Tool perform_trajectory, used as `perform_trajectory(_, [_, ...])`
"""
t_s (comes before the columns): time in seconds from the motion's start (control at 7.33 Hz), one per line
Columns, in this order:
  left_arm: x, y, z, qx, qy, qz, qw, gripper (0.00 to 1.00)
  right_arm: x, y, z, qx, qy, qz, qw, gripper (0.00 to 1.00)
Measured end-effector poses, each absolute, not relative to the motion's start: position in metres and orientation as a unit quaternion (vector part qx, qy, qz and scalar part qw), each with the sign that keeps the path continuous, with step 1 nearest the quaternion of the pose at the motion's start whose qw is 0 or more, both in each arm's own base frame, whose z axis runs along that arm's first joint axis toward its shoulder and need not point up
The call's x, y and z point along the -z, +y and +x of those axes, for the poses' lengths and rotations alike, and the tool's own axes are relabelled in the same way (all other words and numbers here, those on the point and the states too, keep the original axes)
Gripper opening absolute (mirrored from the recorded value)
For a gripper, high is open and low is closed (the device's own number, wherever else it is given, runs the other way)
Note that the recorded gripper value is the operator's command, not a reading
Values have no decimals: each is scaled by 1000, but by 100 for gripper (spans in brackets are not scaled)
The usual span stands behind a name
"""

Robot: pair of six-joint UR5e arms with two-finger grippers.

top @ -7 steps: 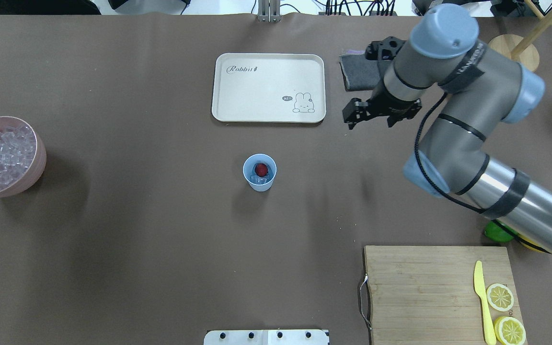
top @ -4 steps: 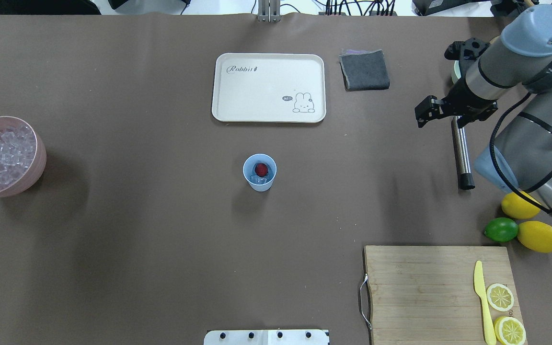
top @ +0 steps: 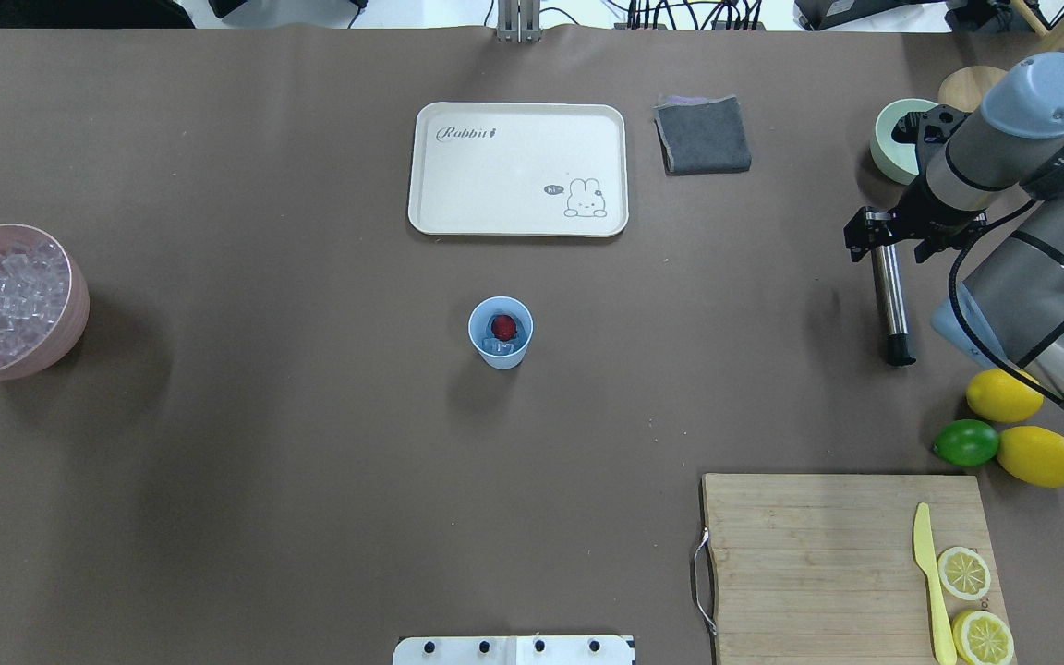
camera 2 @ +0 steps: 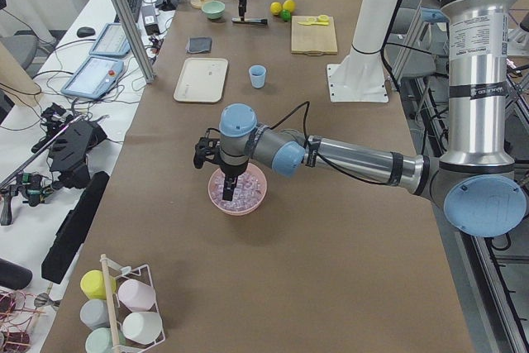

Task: Mash ice and strawberries in cup
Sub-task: 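Move the right gripper toward the steel muddler, then grasp the steel muddler near its top with the right gripper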

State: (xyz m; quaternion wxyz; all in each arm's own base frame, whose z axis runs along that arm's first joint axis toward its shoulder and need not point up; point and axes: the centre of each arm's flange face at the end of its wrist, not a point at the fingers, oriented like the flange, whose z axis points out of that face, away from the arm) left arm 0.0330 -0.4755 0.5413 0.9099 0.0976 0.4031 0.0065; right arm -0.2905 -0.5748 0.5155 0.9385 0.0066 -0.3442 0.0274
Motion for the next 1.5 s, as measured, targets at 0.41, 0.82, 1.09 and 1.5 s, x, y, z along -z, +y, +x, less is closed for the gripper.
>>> perform_trajectory(0.41, [-535, -476, 32, -7, 404, 103, 909, 98, -542, -584, -292, -26, -338, 7, 941, 41])
perform_trajectory(0.82, [-525, -474, 24, -3, 404, 113, 908, 98, -553, -586, -293, -29, -332, -2, 943, 0])
perform_trajectory(1.09, [-520, -473, 21, -1, 404, 117, 907, 98, -542, -594, -289, -32, -341, 1, 939, 0])
perform_trajectory(1.5, [-519, -473, 20, -2, 405, 118, 906, 98, -427, -591, -267, -10, -414, 74, 907, 0])
